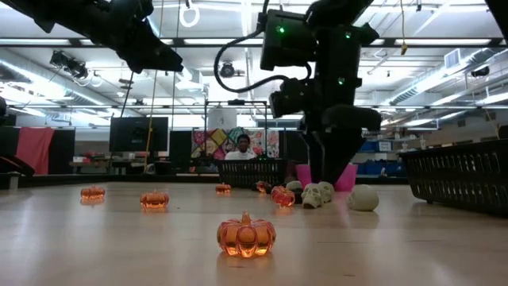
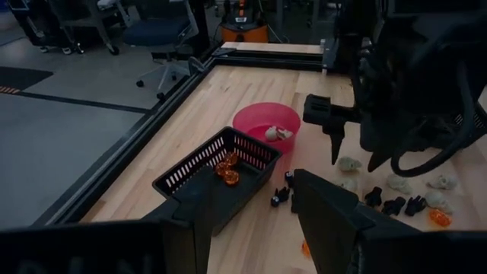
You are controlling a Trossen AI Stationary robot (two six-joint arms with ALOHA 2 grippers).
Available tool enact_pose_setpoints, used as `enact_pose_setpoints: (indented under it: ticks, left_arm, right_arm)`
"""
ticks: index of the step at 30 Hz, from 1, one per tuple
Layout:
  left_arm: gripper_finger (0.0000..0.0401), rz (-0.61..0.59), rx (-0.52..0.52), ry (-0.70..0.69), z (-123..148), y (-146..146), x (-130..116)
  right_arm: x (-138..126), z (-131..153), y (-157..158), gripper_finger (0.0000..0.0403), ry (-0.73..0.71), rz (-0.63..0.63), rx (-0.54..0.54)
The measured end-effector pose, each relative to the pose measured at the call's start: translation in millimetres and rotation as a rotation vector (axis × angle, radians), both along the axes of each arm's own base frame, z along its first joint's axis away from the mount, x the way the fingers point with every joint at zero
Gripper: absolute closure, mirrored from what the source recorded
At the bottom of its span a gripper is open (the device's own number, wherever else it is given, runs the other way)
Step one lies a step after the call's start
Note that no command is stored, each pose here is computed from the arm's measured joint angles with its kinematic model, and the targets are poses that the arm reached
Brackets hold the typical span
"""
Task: Sort Halloween decoration
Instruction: Put the white skull toy into the pink bowl
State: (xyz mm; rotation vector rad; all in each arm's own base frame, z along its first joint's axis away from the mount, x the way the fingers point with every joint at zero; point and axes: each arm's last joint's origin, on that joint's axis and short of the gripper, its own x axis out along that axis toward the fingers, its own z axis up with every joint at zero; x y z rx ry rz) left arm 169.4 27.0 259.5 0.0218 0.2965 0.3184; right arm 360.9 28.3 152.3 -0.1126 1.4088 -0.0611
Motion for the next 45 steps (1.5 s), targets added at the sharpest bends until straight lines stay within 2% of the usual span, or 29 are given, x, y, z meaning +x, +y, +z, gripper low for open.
enact_pose_setpoints:
  ticks: [8, 12, 15, 18, 23, 33, 40, 45]
  left_arm:
    - [0.0246, 0.000, 0.000, -0.001, 0.1, 0.0, 0.0]
    - [0.0246, 0.000, 0.001, -0.012, 1.1, 0.0, 0.3]
    - [0.0246, -0.003, -0.022, -0.072, 5.8, -0.1, 1.7]
    - [0.0246, -0.071, -0.054, -0.131, 10.7, -2.1, 3.3]
    - [0.0246, -0.192, -0.089, -0.125, 10.0, -5.7, 3.8]
    - [0.0246, -0.190, -0.115, -0.120, 9.0, -5.8, 3.7]
    - [0.0246, -0.278, -0.150, -0.120, 9.0, -8.6, 3.8]
    - [0.0246, -0.314, -0.132, -0.091, 6.7, -11.7, 3.6]
  right_arm:
    - [-5.0, -11.3, -3.6, 0.0169, -0.008, 0.029, 0.020]
    - [-4.7, -11.5, -3.3, 0.0200, -0.011, 0.041, 0.015]
    - [-5.4, -11.7, -5.2, 0.0229, -0.002, 0.042, 0.014]
    - [-7.2, -11.7, -9.5, 0.0247, 0.019, 0.038, 0.010]
    - [-7.8, -9.6, -12.9, 0.0241, 0.048, 0.041, 0.015]
    - [-6.4, -2.6, -13.8, 0.0238, 0.085, 0.085, 0.016]
    - [-0.2, 31.8, -18.8, 0.0238, 0.156, 0.116, -0.010]
    - [-3.9, 51.5, -48.4, 0.0238, 0.121, 0.059, -0.050]
